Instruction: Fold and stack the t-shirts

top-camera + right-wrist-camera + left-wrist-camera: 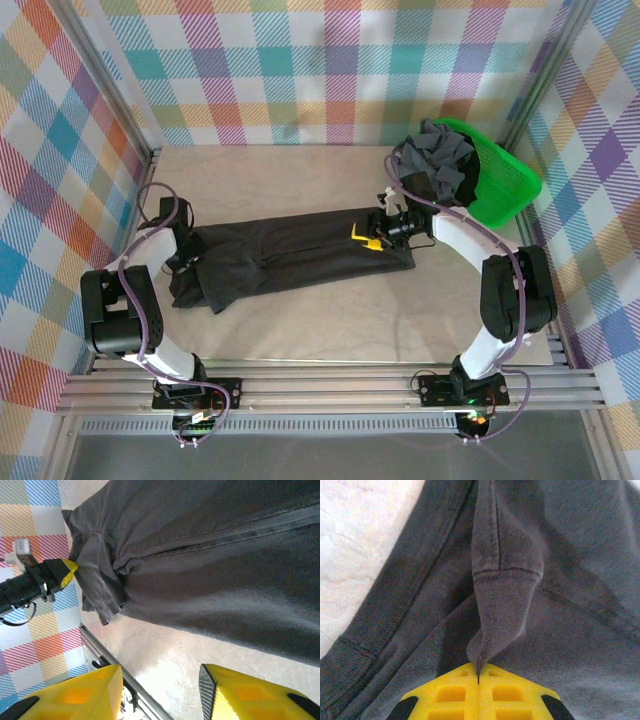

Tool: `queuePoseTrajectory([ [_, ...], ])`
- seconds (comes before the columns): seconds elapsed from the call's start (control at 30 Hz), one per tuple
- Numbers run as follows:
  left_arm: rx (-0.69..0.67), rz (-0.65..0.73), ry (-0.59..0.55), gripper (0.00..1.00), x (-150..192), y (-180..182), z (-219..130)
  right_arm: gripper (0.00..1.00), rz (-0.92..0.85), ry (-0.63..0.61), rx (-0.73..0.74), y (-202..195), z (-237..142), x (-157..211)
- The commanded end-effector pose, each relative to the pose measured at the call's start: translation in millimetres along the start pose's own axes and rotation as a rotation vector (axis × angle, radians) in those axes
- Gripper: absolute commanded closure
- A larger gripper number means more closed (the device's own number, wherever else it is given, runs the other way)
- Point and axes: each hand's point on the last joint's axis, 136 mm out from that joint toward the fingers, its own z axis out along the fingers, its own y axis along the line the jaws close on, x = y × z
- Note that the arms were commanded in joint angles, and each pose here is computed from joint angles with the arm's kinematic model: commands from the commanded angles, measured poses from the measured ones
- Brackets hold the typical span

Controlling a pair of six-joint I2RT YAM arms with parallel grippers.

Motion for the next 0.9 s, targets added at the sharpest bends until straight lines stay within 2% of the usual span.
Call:
queuePoseTrajectory([
  [0.0, -0.040, -0.038, -0.035, 1.00, -18.7, 4.2, -14.0, 0.55, -0.033, 0.010, -0.021, 10.0, -1.1, -2.9],
  [0.17, -0.079, -0.027, -0.032, 1.00, -34.3, 0.8, -15.5, 0.55, -0.031, 0.013, -0.018, 9.1, -0.9, -1.5],
  [0.4, -0.194, 0.011, 0.022, 0.99, -44.1, 7.2, 5.6, 0.55, -0.032, 0.008, 0.000, 6.1, -1.9, -1.1],
  [0.43, -0.215, 0.014, 0.022, 0.95, -45.6, 9.5, 7.9, 0.55, -0.032, 0.004, 0.011, 5.1, -2.5, -1.5],
  [0.5, -0.283, 0.010, 0.021, 0.76, -49.3, 18.1, 12.1, 0.56, -0.033, -0.012, 0.044, 0.4, -4.6, -4.2],
  [0.53, -0.314, 0.006, 0.017, 0.69, -51.6, 21.8, 12.4, 0.56, -0.035, -0.022, 0.065, -2.5, -5.6, -6.4],
  [0.57, -0.349, 0.000, 0.014, 0.65, -53.7, 26.5, 11.2, 0.56, -0.035, -0.034, 0.097, -6.9, -7.0, -8.7],
  [0.63, -0.406, -0.013, -0.004, 0.64, -59.0, 33.4, 4.8, 0.58, -0.037, -0.064, 0.164, -17.5, -9.2, -16.8],
  [0.73, -0.455, -0.055, -0.069, 0.64, -63.3, 37.7, -23.0, 0.61, -0.039, -0.104, 0.313, -38.3, -14.6, -34.7],
  [0.87, -0.309, -0.128, -0.031, 0.68, -19.4, 6.3, -41.5, 0.69, -0.080, -0.150, 0.527, -67.9, -20.3, -68.0],
])
